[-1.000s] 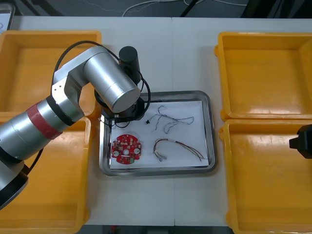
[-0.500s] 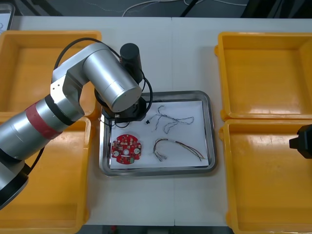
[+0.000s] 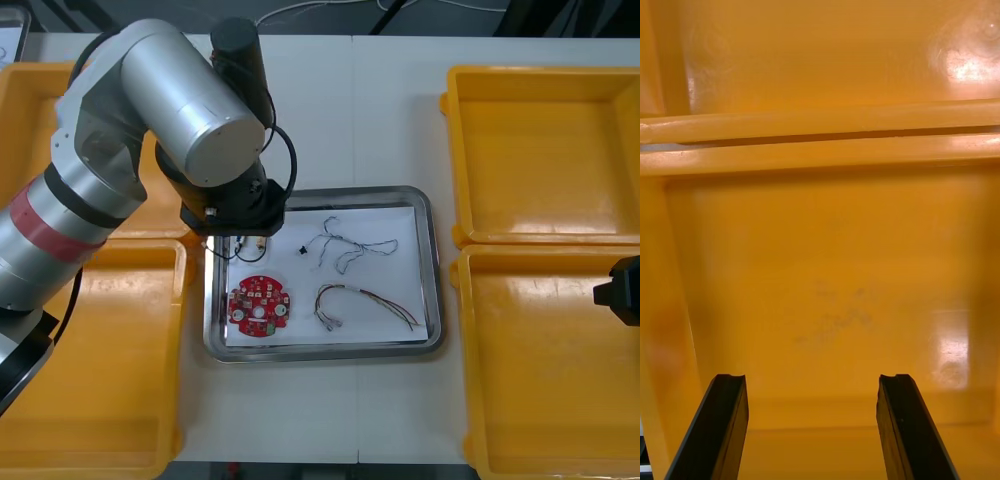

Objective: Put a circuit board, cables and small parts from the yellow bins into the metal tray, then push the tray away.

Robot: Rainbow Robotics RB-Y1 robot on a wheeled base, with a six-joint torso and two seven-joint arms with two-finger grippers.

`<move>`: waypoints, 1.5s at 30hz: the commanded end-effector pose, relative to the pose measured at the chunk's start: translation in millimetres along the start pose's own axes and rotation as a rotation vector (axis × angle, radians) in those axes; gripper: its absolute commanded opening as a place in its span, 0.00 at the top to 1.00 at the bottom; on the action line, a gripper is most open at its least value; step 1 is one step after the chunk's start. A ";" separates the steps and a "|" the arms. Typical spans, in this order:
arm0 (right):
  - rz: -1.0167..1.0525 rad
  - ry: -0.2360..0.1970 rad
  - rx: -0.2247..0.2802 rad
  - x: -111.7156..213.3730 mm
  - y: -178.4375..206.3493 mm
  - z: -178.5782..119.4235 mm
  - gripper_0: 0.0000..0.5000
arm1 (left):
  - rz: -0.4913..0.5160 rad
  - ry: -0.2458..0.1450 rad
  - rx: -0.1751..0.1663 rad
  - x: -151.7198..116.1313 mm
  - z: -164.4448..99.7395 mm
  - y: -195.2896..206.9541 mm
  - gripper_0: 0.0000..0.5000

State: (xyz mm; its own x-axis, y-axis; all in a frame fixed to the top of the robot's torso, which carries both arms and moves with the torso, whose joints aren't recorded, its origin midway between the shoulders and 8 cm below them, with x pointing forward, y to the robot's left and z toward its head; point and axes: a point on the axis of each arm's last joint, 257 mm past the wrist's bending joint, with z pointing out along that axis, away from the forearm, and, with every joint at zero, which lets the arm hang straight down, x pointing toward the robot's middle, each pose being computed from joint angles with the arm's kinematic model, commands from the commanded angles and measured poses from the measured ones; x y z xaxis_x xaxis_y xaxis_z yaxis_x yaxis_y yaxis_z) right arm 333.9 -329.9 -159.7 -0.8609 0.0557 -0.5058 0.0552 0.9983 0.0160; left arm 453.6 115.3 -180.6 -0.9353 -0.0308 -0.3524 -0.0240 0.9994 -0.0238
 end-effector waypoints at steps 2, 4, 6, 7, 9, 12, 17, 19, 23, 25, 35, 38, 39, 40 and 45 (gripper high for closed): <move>-0.057 -0.001 0.039 3.5 -6.4 -4.9 0.00 | 0.083 -0.145 0.024 -39.7 -57.4 16.5 0.00; -0.057 -0.001 0.039 3.5 -6.4 -4.9 0.00 | 0.088 -0.153 0.015 -41.1 -59.6 21.4 0.00; -0.057 -0.001 0.039 3.5 -6.4 -4.9 0.00 | 0.094 -0.165 -0.001 -42.7 -63.4 33.2 0.00; -0.057 -0.001 0.039 3.5 -6.4 -4.9 0.00 | 0.090 -0.172 -0.008 -43.8 -65.6 41.6 0.00; -0.057 -0.001 0.039 3.5 -6.4 -4.9 0.00 | 0.074 -0.181 -0.015 -45.2 -68.9 57.2 0.00; -0.057 -0.001 0.039 3.5 -6.4 -4.9 0.00 | 0.092 -0.196 -0.034 -45.3 -73.4 80.5 0.00; -0.057 -0.001 0.039 3.5 -6.4 -4.9 0.00 | 0.109 -0.214 -0.063 -42.9 -81.1 116.9 0.00; -0.057 -0.001 0.039 3.5 -6.4 -4.9 0.00 | 0.115 -0.217 -0.071 -40.5 -83.3 127.8 0.00; -0.057 -0.001 0.039 3.5 -6.4 -4.9 0.00 | 0.102 -0.209 -0.087 -30.2 -86.3 154.1 0.00; -0.071 0.007 0.016 7.1 3.0 -2.8 0.00 | 0.098 -0.200 -0.094 -24.6 -86.9 165.0 0.00; -0.310 -0.014 -0.031 10.5 64.2 -1.6 0.00 | -0.025 -0.132 -0.119 4.9 -85.5 231.2 0.00; -0.389 -0.005 -0.061 13.8 86.1 1.1 0.00 | -0.049 -0.119 -0.129 10.2 -83.9 244.3 0.00; -0.416 0.001 -0.070 16.2 93.2 2.6 0.00 | -0.056 -0.116 -0.127 11.5 -83.7 247.2 0.00; -0.430 0.007 -0.075 18.1 96.7 3.7 0.00 | -0.060 -0.114 -0.126 11.8 -83.7 249.0 0.00; -0.533 0.052 -0.102 33.5 117.8 12.5 0.00 | -0.089 -0.124 -0.088 6.9 -74.4 257.0 0.00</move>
State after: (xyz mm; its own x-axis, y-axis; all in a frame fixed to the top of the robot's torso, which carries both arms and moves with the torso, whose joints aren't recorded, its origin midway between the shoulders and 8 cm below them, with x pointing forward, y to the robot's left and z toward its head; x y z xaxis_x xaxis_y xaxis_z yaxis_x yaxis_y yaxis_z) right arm 317.7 -215.9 -187.7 -0.8306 -0.3420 -0.4395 -0.3476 0.9350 -0.0708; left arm 410.9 352.6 -126.9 -0.8914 -0.1162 -0.4380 -0.1358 0.9906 0.0137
